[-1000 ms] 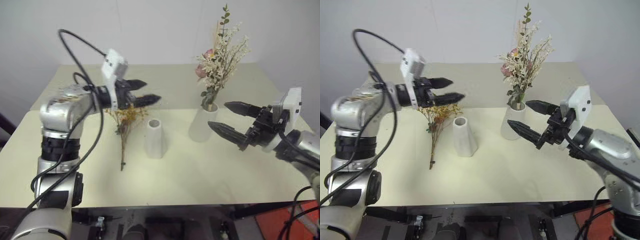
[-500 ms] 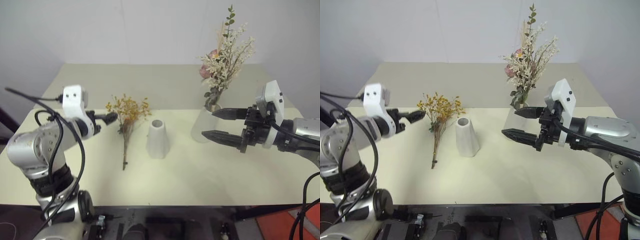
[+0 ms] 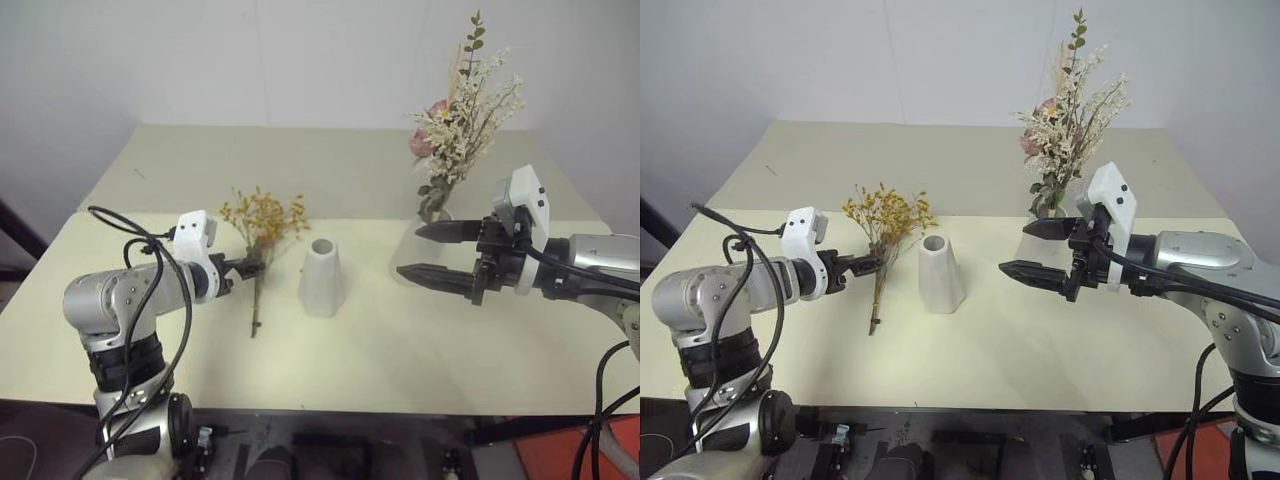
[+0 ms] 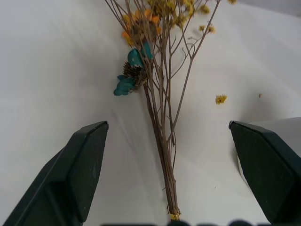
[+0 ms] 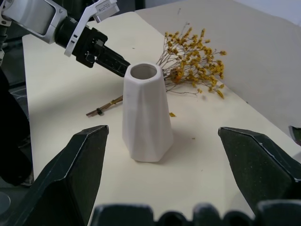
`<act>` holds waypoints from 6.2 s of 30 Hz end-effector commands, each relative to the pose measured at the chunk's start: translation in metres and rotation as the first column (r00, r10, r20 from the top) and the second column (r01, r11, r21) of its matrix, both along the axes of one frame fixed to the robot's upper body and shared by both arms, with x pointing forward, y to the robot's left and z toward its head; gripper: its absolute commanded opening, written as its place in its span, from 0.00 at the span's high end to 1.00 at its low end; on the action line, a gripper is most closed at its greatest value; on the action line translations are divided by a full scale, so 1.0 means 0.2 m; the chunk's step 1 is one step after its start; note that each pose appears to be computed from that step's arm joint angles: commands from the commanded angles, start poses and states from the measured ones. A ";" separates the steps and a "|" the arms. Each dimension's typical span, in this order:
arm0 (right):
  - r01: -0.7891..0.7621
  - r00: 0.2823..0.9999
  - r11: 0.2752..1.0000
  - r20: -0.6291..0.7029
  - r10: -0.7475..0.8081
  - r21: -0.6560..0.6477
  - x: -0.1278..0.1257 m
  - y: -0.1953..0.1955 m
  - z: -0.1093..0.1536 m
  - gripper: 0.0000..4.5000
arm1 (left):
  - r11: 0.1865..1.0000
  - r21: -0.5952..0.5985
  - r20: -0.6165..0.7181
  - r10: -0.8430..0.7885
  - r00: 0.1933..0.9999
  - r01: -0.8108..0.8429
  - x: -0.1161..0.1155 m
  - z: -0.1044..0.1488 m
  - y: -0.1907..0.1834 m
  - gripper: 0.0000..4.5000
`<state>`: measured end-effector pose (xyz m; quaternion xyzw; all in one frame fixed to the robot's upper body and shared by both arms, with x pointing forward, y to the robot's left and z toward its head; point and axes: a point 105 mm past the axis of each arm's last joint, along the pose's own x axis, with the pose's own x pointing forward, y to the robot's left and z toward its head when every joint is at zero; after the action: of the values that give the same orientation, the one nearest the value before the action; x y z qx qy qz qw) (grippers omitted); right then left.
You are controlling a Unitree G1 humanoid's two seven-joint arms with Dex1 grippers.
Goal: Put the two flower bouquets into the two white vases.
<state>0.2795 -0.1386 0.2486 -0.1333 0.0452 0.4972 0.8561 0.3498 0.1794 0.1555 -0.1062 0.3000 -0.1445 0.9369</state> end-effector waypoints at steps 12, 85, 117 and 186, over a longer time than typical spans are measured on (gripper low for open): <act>0.060 0.997 0.998 0.041 -0.061 0.024 -0.02 -0.02 0.03 0.00 | 0.990 0.110 -0.131 -0.073 0.989 0.087 0.14 -0.01 -0.14 0.00; 0.021 0.999 0.999 0.038 -0.022 0.044 -0.15 0.02 0.04 0.00 | 0.442 -0.040 0.871 -0.424 0.248 0.896 -0.03 1.04 -0.26 1.00; 0.089 0.995 0.995 0.039 -0.090 0.044 -0.19 0.01 0.01 0.00 | 0.314 -0.045 0.832 -0.514 0.209 0.948 0.02 0.81 -0.44 1.00; 0.138 0.989 0.988 0.051 -0.141 0.068 -0.13 -0.02 -0.05 0.00 | 0.400 0.222 0.600 -0.775 0.199 0.889 -0.04 0.47 -0.45 0.01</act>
<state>0.2542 -0.1430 0.2266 -0.1061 0.0475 0.4343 0.8932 0.3421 0.0910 0.2376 0.0206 -0.0144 -0.6833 0.7297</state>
